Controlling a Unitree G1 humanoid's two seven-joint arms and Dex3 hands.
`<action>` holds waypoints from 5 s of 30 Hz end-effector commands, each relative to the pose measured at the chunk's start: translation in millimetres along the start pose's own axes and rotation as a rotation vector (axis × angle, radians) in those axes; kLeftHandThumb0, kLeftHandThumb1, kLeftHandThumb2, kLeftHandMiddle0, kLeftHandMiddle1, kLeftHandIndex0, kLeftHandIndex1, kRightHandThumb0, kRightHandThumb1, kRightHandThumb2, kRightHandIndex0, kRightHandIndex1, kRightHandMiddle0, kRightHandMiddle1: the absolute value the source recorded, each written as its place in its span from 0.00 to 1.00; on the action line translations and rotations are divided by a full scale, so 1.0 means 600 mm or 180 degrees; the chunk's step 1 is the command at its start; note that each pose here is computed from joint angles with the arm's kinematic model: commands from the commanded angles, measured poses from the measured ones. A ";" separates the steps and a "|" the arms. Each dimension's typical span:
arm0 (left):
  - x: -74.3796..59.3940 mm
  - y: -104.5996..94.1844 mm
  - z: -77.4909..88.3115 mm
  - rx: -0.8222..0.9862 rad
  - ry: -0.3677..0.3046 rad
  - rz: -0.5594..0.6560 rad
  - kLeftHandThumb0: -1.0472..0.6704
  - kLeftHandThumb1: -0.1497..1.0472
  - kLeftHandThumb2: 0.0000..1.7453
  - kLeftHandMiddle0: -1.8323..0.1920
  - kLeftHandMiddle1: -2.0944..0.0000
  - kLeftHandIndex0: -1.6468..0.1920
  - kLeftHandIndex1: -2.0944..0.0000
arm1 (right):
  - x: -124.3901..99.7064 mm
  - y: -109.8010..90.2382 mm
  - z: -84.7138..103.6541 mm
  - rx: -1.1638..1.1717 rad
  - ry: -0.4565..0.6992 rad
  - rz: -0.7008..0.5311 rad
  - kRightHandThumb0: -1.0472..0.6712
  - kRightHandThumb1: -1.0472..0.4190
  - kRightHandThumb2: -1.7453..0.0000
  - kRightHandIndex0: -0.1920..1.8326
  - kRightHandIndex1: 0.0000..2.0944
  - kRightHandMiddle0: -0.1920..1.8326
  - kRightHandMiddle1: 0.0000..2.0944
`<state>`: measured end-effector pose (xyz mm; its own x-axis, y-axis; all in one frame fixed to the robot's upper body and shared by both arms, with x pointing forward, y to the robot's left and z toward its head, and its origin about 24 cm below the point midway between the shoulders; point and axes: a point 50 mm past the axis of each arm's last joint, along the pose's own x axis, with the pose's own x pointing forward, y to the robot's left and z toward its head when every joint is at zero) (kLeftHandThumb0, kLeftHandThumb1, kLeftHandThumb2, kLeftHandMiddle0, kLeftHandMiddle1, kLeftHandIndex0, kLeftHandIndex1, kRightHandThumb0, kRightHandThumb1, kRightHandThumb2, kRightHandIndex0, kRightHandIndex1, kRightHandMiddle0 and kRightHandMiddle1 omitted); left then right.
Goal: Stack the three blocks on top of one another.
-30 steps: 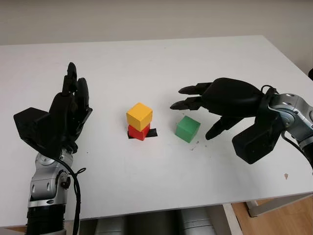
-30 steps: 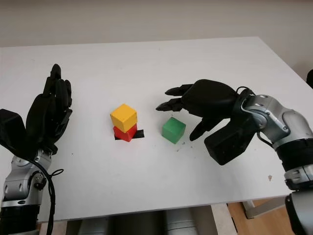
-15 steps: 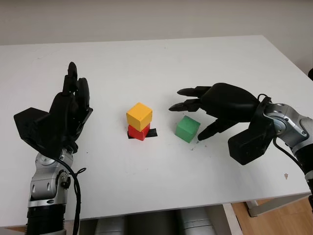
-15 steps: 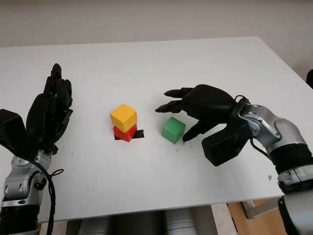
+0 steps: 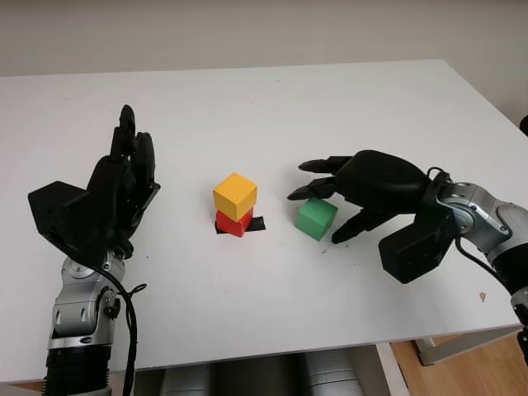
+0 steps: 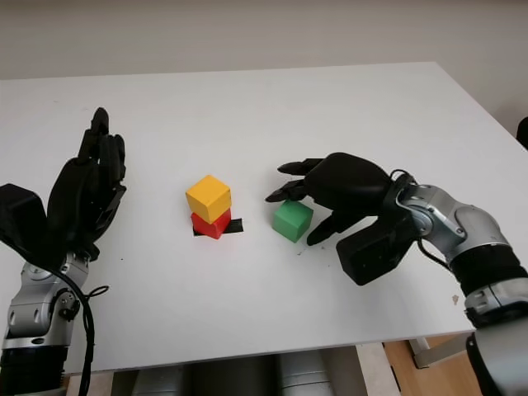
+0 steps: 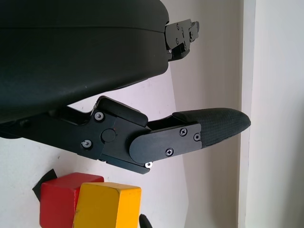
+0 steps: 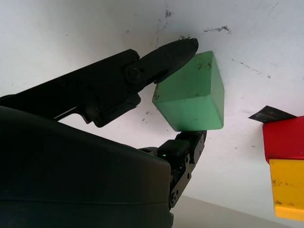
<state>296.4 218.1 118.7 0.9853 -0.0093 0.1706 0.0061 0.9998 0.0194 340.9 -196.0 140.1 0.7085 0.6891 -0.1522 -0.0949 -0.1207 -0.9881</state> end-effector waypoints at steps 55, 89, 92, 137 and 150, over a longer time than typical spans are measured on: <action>0.025 -0.007 0.005 -0.0004 -0.0048 -0.0008 0.20 1.00 0.34 1.00 1.00 1.00 1.00 | 0.105 -0.214 -0.009 0.2713 0.0053 0.0019 0.36 0.09 0.97 0.27 0.01 0.27 0.78; 0.021 0.009 0.023 0.0135 -0.0039 0.0206 0.12 1.00 0.43 1.00 1.00 1.00 1.00 | 0.184 -0.180 0.048 0.3021 -0.0151 0.0561 0.34 0.08 0.97 0.26 0.02 0.30 0.71; 0.021 0.009 0.023 0.0156 -0.0033 0.0210 0.13 1.00 0.43 1.00 1.00 1.00 1.00 | 0.184 -0.173 0.048 0.3018 -0.0163 0.0586 0.34 0.07 0.97 0.26 0.02 0.29 0.71; 0.027 0.001 0.024 0.0213 -0.0040 0.0096 0.13 1.00 0.41 1.00 1.00 1.00 1.00 | 0.183 -0.122 0.043 0.2986 0.0004 0.0758 0.30 0.10 0.97 0.28 0.03 0.32 0.69; 0.031 -0.003 0.021 0.0259 -0.0041 0.0086 0.13 1.00 0.42 1.00 1.00 1.00 1.00 | 0.182 -0.120 0.041 0.2860 0.0024 0.0668 0.29 0.10 0.97 0.24 0.01 0.26 0.63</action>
<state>309.0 218.0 127.2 0.9873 0.0270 0.1564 -0.0410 0.9954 0.0865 408.3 -92.7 198.4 0.6214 0.7128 -0.3251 -0.7231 0.3620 -0.5883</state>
